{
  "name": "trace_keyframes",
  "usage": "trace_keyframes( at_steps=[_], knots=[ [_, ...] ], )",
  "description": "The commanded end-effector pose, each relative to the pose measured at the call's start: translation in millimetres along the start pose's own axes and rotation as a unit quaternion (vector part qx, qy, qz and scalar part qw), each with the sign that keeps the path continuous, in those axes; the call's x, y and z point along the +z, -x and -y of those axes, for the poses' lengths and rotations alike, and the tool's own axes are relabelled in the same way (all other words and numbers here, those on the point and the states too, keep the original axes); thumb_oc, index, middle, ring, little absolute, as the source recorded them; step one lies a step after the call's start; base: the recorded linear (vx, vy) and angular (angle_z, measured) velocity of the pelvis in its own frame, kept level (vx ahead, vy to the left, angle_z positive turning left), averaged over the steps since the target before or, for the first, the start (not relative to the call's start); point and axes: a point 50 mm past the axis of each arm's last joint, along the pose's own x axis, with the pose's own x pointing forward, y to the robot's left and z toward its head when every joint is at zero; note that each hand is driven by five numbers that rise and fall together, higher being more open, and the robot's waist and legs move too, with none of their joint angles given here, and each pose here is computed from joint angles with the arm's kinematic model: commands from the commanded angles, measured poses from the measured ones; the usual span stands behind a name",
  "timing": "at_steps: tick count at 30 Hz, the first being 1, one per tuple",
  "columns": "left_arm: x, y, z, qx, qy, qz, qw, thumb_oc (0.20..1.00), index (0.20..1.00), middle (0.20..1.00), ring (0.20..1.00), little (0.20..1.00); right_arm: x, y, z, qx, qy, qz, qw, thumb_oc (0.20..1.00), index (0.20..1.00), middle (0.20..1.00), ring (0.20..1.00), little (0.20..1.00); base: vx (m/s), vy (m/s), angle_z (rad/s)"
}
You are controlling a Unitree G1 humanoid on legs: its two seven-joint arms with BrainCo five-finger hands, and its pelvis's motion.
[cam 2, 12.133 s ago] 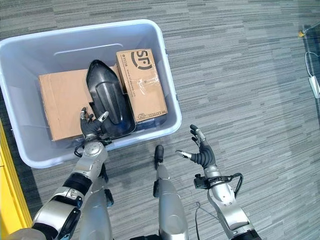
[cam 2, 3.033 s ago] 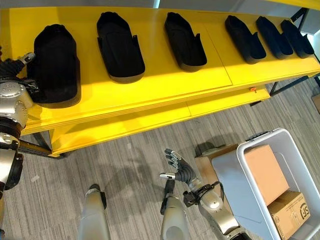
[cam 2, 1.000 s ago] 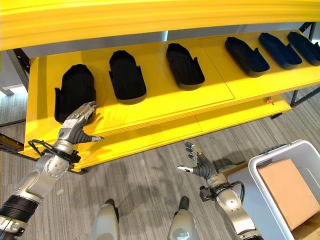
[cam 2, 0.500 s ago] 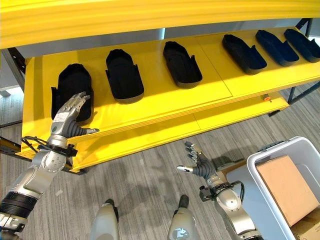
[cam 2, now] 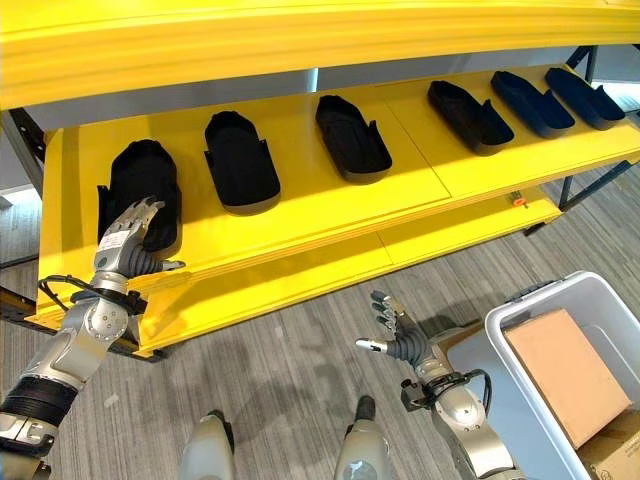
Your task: Move parts from the plastic box to the shelf.
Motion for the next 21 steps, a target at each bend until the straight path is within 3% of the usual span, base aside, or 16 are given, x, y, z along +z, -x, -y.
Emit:
trace_keyframes(
  at_steps=[1,12,21],
  knots=[
    [0,-9,-11,0.040,0.023,-0.004,0.999,1.000,1.000,1.000,1.000,1.000,21,1,8,0.000,0.020,0.053,0.998,1.000,1.000,1.000,1.000,1.000,-0.01,0.012,-0.03],
    [-26,0,0,0.022,0.042,-0.077,0.996,1.000,1.000,1.000,1.000,1.000,21,3,9,0.006,0.023,0.050,0.998,1.000,1.000,1.000,1.000,1.000,0.00,0.001,0.00],
    [-32,-8,-11,0.043,0.052,-0.094,0.993,1.000,1.000,1.000,1.000,1.000,21,3,8,0.013,0.025,0.048,0.998,1.000,1.000,1.000,1.000,1.000,0.00,0.000,0.00]
  ],
)
